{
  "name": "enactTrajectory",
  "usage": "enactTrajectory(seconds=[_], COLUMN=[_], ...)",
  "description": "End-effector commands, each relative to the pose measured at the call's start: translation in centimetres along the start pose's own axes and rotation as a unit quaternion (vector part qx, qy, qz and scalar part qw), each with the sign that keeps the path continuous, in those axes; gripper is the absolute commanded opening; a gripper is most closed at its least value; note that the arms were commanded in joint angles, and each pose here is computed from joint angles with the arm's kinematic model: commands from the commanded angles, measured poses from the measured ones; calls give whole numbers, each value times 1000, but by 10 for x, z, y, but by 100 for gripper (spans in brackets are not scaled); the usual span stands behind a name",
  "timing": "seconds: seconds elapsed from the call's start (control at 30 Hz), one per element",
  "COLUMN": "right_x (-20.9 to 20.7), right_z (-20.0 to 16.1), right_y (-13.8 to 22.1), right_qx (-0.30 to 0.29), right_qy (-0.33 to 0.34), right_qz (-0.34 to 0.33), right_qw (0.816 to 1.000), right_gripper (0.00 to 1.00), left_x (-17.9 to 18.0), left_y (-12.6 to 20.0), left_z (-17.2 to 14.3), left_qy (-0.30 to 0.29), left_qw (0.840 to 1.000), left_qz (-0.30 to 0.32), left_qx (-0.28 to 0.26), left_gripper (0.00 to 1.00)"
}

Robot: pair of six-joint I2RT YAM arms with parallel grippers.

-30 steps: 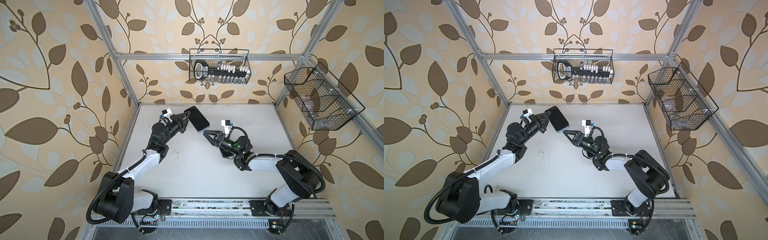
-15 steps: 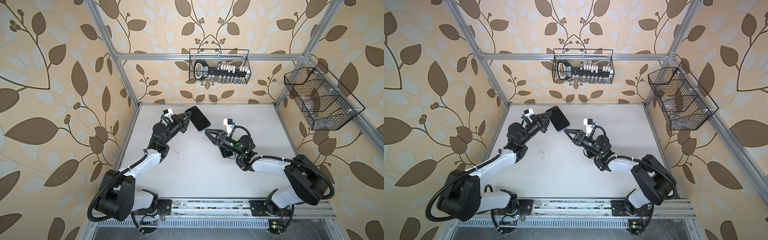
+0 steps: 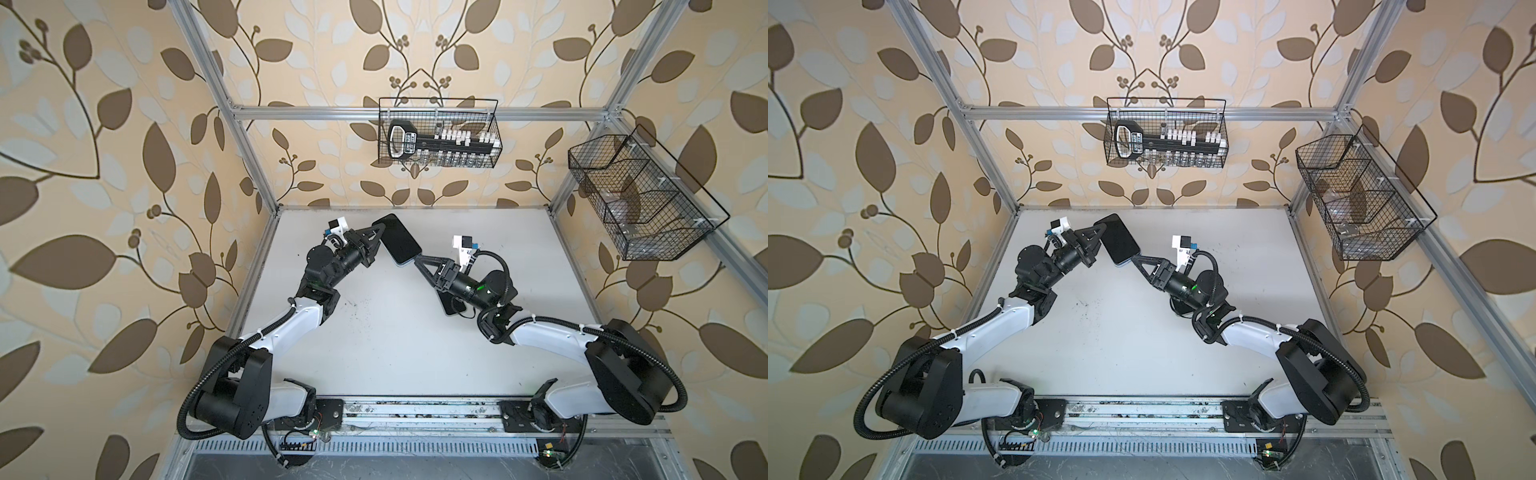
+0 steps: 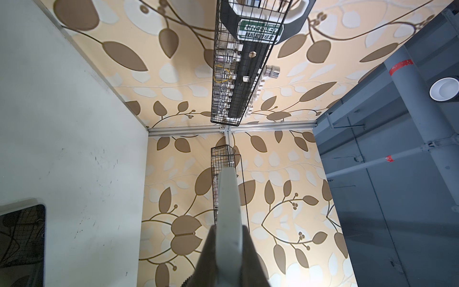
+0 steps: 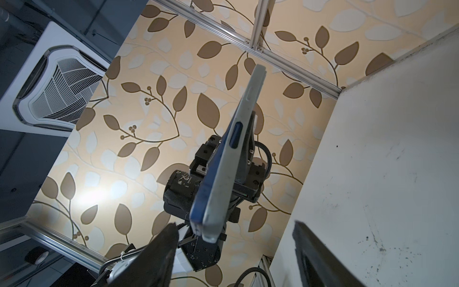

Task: Take the phone out of the phone case
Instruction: Remove the phone case from the phone.

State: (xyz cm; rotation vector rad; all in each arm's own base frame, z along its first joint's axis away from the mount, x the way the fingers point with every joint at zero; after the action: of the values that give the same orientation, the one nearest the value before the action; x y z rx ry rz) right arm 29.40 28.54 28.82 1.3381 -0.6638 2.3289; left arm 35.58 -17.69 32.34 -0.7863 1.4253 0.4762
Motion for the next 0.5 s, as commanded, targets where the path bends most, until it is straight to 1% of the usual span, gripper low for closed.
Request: enactTrajectory(seconds=[0.0,0.47], right_x=[1,-12], right_z=[2,-5], right_y=[-4,-13], right_qx=[-7,-3], right_qy=[2,-14], right_qz=[4,8], right_qw=[1000,1000], right_gripper=[74,74], left_x=[-35,-44], left_y=[2,5], left_z=[-14,-15], left_qy=[-30,-22], left_qw=[997,997], left_qz=[-61,-75], left_qx=[25,24], left_gripper=[0,0])
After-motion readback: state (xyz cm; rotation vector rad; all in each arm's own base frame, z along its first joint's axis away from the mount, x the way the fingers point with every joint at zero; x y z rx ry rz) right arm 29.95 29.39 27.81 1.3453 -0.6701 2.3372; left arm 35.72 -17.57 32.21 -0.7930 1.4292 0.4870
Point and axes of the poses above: each gripper's point midway between its finger pads, its own y axis back along the fingers, its own x axis along the line the jaws close on, z = x × y, the point moved 2 cm from there along y, back along the fingers, and after that the axes turned 3 degrees about y, right-handed, at the moved point
